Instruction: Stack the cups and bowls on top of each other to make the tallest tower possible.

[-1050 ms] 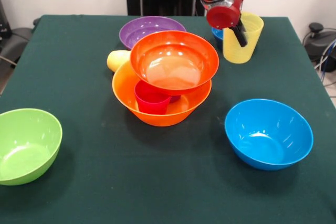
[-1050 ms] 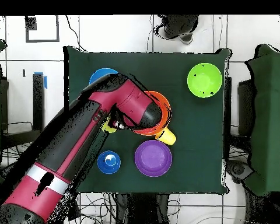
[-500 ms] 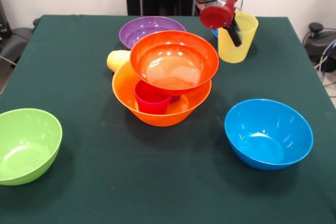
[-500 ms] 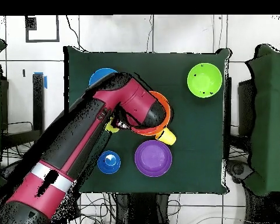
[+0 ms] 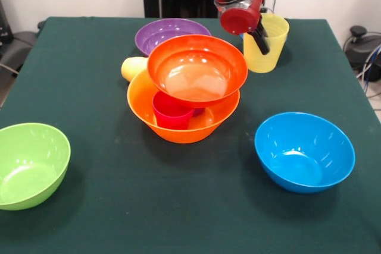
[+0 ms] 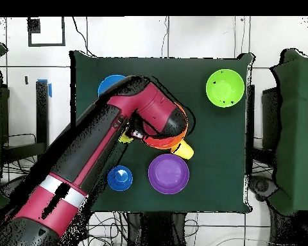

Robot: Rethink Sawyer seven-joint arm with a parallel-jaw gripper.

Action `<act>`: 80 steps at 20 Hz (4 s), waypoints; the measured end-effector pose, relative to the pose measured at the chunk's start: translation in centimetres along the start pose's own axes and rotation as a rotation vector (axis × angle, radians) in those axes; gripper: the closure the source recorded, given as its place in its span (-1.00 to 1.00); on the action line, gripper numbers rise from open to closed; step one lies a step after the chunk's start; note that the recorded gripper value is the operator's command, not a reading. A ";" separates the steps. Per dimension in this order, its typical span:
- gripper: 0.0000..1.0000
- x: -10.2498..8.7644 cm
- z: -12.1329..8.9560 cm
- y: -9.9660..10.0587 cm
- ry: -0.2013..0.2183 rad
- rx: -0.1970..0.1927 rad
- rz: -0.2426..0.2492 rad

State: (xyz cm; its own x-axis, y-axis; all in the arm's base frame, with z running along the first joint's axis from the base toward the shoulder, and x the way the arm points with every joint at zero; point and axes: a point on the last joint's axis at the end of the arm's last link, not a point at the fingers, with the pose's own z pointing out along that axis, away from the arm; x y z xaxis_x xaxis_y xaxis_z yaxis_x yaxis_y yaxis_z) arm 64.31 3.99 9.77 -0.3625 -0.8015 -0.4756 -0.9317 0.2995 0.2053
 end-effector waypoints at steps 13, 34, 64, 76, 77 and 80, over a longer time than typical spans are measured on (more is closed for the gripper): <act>1.00 0.8 -1.0 -1.3 -0.022 -0.021 0.000; 1.00 -3.0 5.0 2.2 -0.029 -0.032 -0.029; 1.00 -8.4 2.3 3.1 -0.014 0.026 0.170; 1.00 -12.7 -1.9 1.0 -0.021 -0.014 0.158; 1.00 -13.1 -2.3 0.6 -0.024 -0.020 0.150; 1.00 -13.5 -3.3 -0.1 -0.026 -0.029 0.136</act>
State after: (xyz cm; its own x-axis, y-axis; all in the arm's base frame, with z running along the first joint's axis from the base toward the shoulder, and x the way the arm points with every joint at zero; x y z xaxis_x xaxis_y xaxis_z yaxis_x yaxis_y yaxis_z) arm 69.35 13.06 18.99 -0.4864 -0.7404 -0.4638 -0.8729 0.3891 0.2943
